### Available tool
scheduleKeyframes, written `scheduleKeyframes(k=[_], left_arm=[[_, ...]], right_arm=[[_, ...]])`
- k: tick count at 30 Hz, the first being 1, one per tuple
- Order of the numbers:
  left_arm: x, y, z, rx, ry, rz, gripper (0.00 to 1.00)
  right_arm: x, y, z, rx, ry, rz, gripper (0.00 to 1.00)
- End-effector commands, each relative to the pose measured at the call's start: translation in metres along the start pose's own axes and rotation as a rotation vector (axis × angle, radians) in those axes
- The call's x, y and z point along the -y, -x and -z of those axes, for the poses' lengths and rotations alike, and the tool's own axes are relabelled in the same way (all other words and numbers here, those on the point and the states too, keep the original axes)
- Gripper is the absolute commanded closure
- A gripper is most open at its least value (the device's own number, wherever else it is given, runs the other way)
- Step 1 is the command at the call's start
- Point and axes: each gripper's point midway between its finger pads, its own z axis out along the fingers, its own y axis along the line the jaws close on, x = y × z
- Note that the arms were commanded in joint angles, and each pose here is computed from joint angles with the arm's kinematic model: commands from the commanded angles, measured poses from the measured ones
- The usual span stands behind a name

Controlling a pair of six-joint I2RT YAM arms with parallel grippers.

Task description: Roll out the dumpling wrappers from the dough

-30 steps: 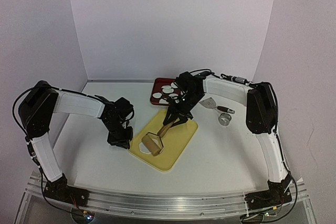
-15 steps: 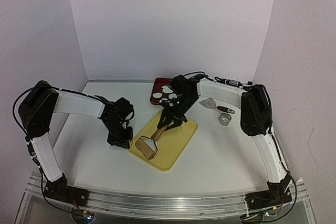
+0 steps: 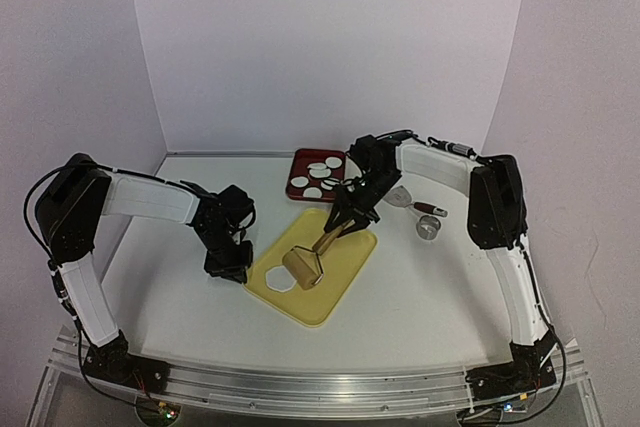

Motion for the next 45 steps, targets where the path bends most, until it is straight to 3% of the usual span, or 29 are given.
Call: scheduleKeyframes(k=[1, 10, 18, 23, 32, 45], left_arm=[[0.015, 0.041, 0.028, 0.143, -0.043, 0.022, 1.0], [0.019, 0.043, 0.026, 0.134, -0.05, 0.011, 1.0], [0.018, 0.043, 0.025, 0.131, -0.05, 0.005, 1.0], [0.017, 0.043, 0.026, 0.135, -0.047, 0.003, 1.0], [0.011, 0.046, 0.031, 0.154, -0.051, 0.019, 1.0], [0.004, 0.053, 0.039, 0.175, -0.057, 0.032, 1.0]], right_arm=[[0.152, -0.023, -0.045, -0.096, -0.679, -0.065, 1.0], [0.127, -0.038, -0.087, -0.155, -0.677, 0.007, 1.0], [0.121, -0.038, -0.094, -0.157, -0.683, 0.027, 1.0], [0.126, -0.032, -0.081, -0.124, -0.727, 0.021, 1.0], [0.168, -0.013, -0.021, -0.036, -0.833, -0.076, 1.0], [0.195, -0.008, -0.001, -0.025, -0.861, -0.129, 1.0]])
